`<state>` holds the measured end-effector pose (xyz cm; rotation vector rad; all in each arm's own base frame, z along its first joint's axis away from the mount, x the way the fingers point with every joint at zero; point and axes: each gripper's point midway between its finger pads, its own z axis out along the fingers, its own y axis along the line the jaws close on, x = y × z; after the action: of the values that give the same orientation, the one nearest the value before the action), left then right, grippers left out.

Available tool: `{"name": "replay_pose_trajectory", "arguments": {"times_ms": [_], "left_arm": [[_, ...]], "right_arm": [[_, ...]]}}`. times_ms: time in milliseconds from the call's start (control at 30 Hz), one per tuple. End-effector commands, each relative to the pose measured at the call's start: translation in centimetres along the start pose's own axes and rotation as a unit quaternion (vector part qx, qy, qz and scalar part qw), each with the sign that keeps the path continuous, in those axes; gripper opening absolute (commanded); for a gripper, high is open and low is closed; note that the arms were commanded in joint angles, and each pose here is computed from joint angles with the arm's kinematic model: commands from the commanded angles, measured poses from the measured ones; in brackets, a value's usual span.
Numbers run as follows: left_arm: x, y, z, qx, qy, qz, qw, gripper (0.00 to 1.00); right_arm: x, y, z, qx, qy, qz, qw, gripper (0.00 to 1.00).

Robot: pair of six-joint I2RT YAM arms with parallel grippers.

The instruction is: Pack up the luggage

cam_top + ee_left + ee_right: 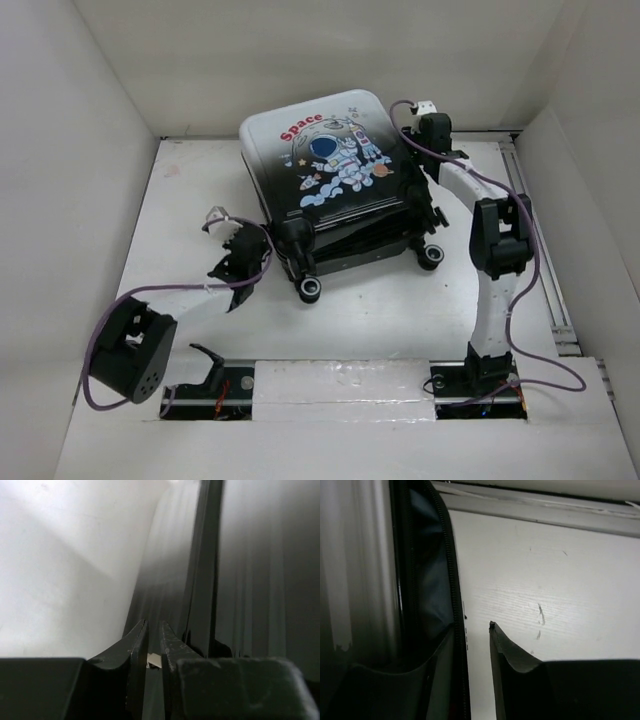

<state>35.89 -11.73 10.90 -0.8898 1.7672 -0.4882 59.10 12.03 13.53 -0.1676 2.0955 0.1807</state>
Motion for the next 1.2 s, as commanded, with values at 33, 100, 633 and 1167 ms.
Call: {"name": "replay_pose_trajectory", "arguments": {"times_ms": [33, 100, 633, 1167], "left_arm": [[12.8, -2.6, -8.6, 0.102, 0.191, 0.088, 0.972, 0.11], [14.3, -1.7, -11.0, 0.090, 0.201, 0.110, 0.969, 0.11], [-2.2, -10.1, -19.8, 0.155, -0.045, 0.109, 0.981, 0.62], [-14.1, -23.3, -14.9, 0.212, -0.154, 0.063, 0.963, 0.58]], "right_arm": [[2.4, 25.4, -5.6, -0.306, 0.025, -0.081, 0.948, 0.43], [2.5, 27.0, -6.0, -0.318, 0.038, -0.082, 0.944, 0.47], [-17.5, 12.2, -16.7, -0.220, -0.156, 0.024, 0.963, 0.71], [1.4, 2.7, -29.3, -0.040, -0.172, 0.117, 0.977, 0.00]]}}
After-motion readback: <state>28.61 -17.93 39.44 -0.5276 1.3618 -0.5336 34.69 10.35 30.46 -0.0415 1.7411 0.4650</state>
